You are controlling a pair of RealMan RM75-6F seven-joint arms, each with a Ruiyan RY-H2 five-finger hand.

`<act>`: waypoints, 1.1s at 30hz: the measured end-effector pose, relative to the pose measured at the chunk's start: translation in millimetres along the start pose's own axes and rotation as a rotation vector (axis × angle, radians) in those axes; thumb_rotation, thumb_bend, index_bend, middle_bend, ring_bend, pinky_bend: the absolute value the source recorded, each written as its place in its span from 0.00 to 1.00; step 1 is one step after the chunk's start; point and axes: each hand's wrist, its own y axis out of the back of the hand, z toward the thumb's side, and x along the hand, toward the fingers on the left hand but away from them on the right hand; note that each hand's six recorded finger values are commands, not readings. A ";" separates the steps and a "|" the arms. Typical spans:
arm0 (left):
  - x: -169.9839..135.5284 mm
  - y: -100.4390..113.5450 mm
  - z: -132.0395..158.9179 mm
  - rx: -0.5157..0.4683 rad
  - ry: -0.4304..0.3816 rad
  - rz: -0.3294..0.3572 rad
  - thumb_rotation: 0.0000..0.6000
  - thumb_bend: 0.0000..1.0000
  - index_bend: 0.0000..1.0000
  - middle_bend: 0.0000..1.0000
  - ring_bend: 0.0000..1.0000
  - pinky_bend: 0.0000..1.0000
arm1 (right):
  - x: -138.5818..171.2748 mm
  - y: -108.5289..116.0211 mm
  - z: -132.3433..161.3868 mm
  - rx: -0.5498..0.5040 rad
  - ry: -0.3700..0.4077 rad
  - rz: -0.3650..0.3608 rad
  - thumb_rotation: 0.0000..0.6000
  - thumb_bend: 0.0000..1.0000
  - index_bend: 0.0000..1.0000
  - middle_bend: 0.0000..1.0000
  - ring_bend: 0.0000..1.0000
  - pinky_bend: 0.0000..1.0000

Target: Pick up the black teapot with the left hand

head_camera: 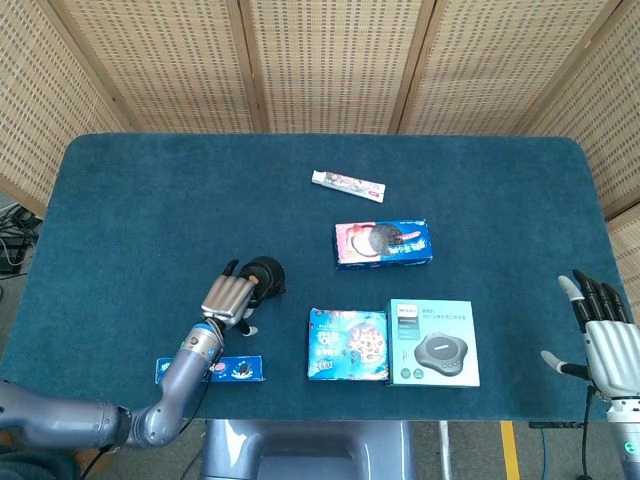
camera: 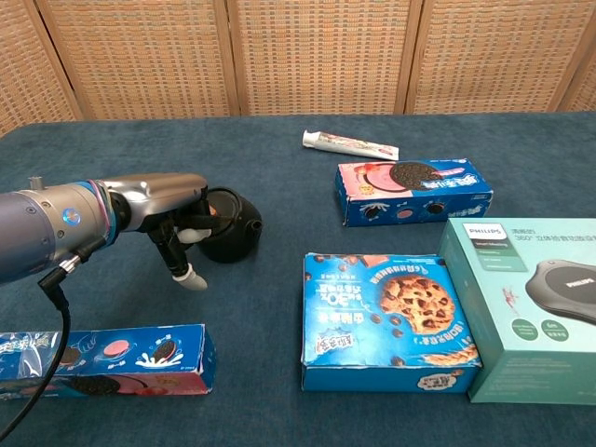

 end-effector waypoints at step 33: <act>-26.3 52.5 -49.7 0.007 -0.103 0.083 0.54 1.00 1.00 1.00 0.77 0.00 | 3.5 1.9 5.9 0.003 0.013 -0.009 1.00 0.00 0.00 0.00 0.00 0.00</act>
